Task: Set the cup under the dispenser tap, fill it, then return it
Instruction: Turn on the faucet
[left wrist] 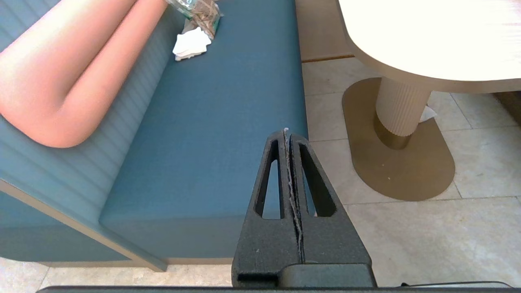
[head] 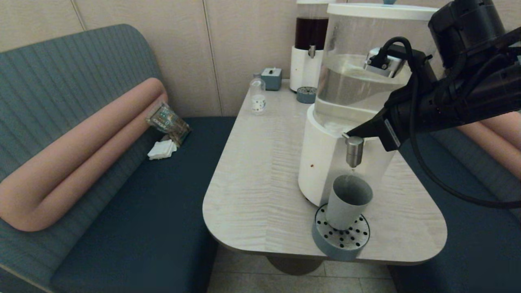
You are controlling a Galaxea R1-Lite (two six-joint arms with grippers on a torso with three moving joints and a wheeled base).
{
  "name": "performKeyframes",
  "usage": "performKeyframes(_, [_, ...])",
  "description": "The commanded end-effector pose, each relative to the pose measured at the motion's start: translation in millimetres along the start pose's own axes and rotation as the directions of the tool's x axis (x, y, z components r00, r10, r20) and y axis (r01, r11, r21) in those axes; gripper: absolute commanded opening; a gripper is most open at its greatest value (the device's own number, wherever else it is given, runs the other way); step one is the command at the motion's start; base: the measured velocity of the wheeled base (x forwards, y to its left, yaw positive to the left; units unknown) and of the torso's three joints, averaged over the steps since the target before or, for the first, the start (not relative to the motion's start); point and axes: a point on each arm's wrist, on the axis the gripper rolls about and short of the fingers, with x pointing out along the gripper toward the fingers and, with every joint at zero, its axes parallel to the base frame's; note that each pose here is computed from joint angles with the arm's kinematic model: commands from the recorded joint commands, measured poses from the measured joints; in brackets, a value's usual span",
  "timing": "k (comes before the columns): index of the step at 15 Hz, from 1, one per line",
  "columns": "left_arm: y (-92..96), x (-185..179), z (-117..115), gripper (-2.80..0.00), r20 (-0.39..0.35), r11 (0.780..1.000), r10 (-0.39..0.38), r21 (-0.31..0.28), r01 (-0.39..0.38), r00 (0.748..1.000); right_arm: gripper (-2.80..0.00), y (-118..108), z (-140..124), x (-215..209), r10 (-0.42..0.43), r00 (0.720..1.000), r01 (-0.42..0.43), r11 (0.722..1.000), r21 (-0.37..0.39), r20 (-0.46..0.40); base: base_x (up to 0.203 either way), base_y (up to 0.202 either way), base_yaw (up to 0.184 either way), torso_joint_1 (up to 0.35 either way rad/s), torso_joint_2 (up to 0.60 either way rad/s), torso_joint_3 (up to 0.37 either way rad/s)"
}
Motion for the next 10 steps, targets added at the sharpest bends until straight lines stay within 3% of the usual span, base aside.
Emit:
performKeyframes(1, [0.0,0.1,-0.1,-2.80,-0.002,1.000,0.000,0.001,0.000,1.000,-2.80,-1.8,-0.3,6.4,-0.003,1.000,0.003,1.000,-0.006,0.008,0.000,0.000,0.000,0.000,0.00,0.000])
performKeyframes(10, [0.0,0.1,-0.1,-2.80,-0.002,1.000,0.000,0.001,0.000,1.000,-2.80,-3.2,1.2,8.8,-0.012,1.000,0.013,0.999,-0.039,0.024,0.000,0.000,0.000,0.000,0.00,0.000])
